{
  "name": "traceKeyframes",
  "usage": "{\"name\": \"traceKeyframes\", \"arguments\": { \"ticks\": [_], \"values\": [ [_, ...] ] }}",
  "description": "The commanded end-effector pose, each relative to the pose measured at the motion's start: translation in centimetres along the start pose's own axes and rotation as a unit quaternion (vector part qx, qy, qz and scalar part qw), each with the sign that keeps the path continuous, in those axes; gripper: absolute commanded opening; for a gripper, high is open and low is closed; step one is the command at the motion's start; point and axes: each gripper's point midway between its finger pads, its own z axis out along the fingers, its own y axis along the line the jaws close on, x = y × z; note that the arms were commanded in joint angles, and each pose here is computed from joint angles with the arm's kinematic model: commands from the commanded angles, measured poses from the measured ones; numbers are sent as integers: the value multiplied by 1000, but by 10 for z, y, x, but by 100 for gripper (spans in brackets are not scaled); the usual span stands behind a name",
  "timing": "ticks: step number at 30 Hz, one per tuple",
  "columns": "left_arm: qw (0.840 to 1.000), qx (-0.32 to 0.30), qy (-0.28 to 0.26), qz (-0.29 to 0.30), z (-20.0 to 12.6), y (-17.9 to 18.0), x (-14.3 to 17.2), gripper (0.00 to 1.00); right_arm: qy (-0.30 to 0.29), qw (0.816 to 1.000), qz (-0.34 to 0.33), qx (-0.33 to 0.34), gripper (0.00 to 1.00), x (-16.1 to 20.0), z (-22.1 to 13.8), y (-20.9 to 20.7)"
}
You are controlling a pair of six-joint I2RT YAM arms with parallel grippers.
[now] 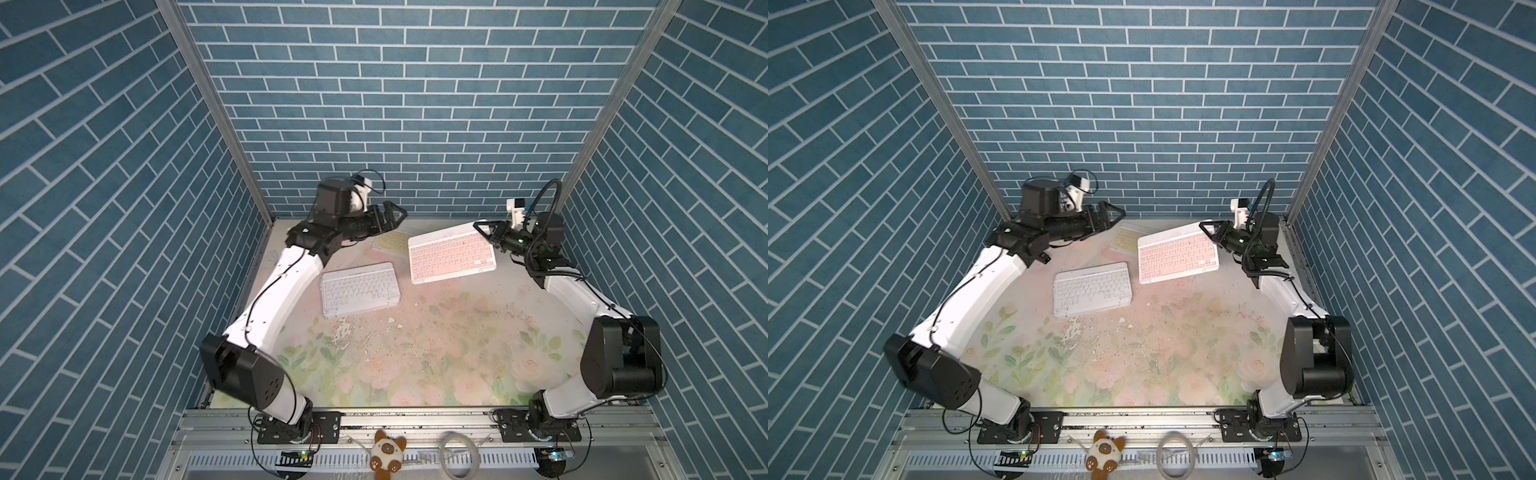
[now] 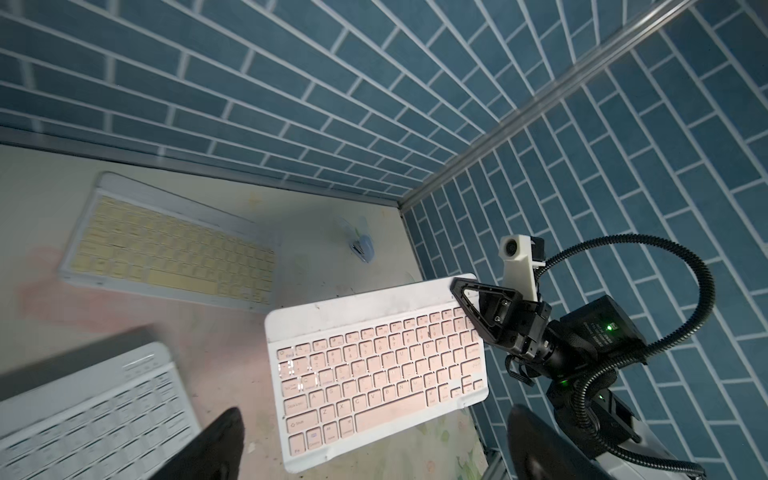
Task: Stack the numeric keypads
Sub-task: Pick up the numeric keypad from the center of the board, then place the numeric keypad at the numeric keypad.
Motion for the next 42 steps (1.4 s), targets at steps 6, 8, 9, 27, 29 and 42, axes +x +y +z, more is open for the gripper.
{"name": "traceKeyframes", "arguments": {
  "ticks": [6, 8, 9, 27, 29, 42],
  "values": [
    [994, -81, 27, -74, -39, 98, 48, 100, 51, 992, 26, -114, 0, 30, 94, 35],
    [993, -86, 27, -80, -43, 105, 54, 100, 66, 988, 47, -129, 0, 46, 121, 34],
    [993, -87, 24, -81, -45, 108, 56, 100, 68, 986, 55, -139, 0, 53, 134, 35],
    [990, -95, 39, -96, -47, 135, 70, 99, 76, 978, 153, -123, 0, 140, 242, -25],
    [990, -94, 43, -97, -45, 136, 71, 100, 81, 977, 155, -119, 0, 147, 245, -27],
    [990, -87, 47, -104, -35, 142, 74, 99, 110, 977, 157, -98, 0, 175, 245, -35]
  ]
}}
